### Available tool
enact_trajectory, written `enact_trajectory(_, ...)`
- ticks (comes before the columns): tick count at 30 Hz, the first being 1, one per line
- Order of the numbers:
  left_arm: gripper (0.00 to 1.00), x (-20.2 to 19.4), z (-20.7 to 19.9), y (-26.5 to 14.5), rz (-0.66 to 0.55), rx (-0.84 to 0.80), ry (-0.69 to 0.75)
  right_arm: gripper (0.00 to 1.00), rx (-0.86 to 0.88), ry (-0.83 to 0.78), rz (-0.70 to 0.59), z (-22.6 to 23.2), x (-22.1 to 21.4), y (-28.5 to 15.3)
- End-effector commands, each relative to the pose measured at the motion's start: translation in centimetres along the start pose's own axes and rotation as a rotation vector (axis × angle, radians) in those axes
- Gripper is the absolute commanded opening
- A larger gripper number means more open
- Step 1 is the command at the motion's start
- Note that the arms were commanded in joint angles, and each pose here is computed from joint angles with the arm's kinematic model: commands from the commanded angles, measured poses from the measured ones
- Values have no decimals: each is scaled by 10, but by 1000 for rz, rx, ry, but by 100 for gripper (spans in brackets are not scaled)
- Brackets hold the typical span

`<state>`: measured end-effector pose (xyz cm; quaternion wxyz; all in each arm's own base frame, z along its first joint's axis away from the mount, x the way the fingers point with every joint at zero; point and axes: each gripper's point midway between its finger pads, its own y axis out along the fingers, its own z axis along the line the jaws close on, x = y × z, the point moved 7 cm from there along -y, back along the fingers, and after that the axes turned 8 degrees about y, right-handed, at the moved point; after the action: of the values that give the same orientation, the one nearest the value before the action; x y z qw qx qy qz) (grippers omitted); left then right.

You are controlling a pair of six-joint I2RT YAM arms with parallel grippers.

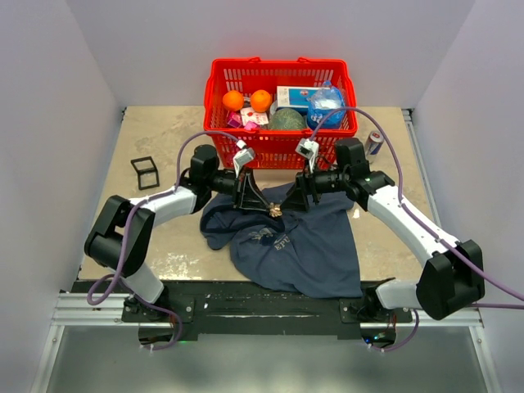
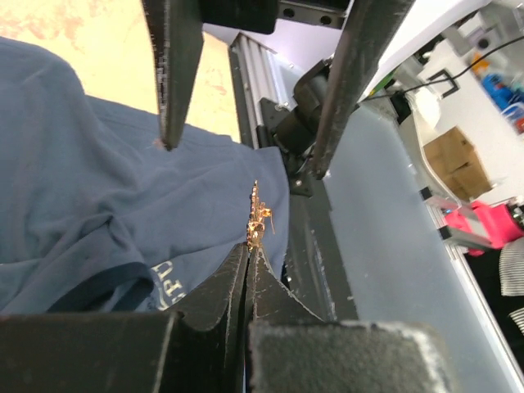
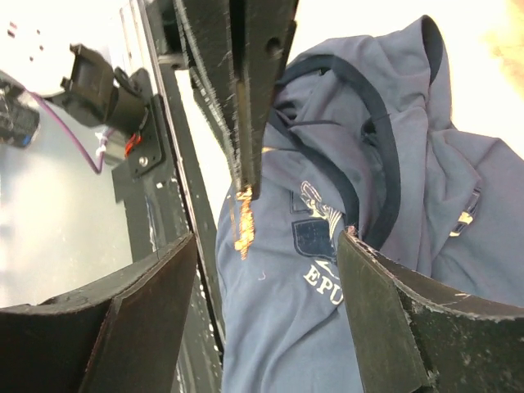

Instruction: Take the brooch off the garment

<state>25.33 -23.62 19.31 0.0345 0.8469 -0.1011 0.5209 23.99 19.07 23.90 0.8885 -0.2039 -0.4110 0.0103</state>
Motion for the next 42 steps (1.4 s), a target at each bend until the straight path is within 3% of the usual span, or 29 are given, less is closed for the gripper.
enact_trajectory(1,0,7,-3,-3,25,6,80,72,71,-115,-7,13,9,-5)
enact_trajectory(15,0,20,-14,4,-20,-68,93,68,160,-71,27,11,1,10)
enact_trajectory(20,0,21,-13,8,-20,-77,88,63,169,-77,45,9,1,14)
enact_trajectory(25,0,23,-12,9,-24,-77,90,49,165,-75,45,8,2,15)
enact_trajectory(42,0,29,-16,14,-31,-83,126,41,97,73,37,-3,-3,23)
